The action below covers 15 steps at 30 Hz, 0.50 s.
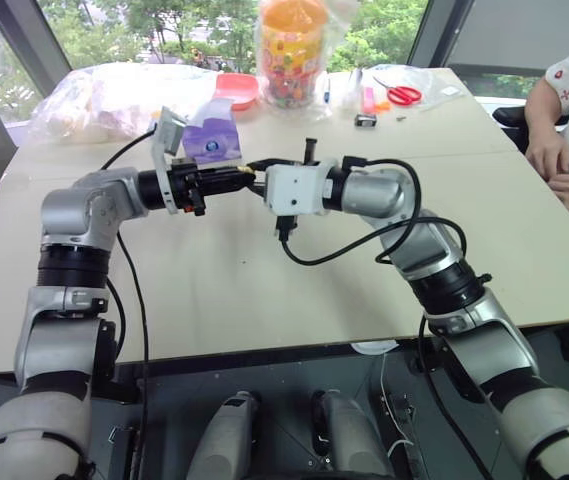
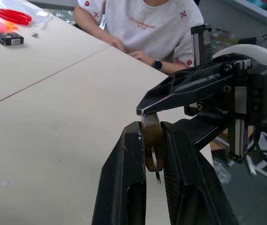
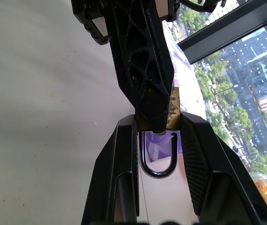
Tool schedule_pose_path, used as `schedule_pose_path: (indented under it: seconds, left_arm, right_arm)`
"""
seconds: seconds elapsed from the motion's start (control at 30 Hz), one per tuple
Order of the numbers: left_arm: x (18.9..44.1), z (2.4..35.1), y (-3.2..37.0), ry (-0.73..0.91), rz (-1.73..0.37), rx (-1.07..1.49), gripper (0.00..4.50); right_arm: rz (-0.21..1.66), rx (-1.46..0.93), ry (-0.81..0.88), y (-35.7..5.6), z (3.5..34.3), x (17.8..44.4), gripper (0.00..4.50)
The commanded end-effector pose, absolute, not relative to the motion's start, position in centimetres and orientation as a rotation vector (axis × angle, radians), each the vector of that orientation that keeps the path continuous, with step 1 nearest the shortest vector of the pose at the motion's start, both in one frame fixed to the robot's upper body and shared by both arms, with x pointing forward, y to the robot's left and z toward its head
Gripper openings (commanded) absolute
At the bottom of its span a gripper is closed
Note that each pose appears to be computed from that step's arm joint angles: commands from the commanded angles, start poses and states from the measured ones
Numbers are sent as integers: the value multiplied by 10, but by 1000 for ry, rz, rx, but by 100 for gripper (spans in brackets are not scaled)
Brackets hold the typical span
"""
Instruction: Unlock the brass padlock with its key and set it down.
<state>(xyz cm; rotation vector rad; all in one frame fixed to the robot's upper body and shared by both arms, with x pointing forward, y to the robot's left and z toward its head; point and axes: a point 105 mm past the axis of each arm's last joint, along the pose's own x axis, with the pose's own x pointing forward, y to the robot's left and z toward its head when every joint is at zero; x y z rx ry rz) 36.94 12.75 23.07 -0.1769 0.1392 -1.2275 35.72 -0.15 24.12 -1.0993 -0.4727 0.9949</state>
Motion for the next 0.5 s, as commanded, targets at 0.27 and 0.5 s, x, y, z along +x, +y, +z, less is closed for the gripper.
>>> schedule_pose_path:
  seconds: [0.27, 0.5]
  left_arm:
    - [358, 248, 137, 75, -1245, -195, 0]
    - [338, 254, 131, 62, -1365, -198, 0]
  right_arm:
    - [922, -739, -428, -33, 268, 338, 448]
    - [882, -484, -400, -37, 288, 331, 448]
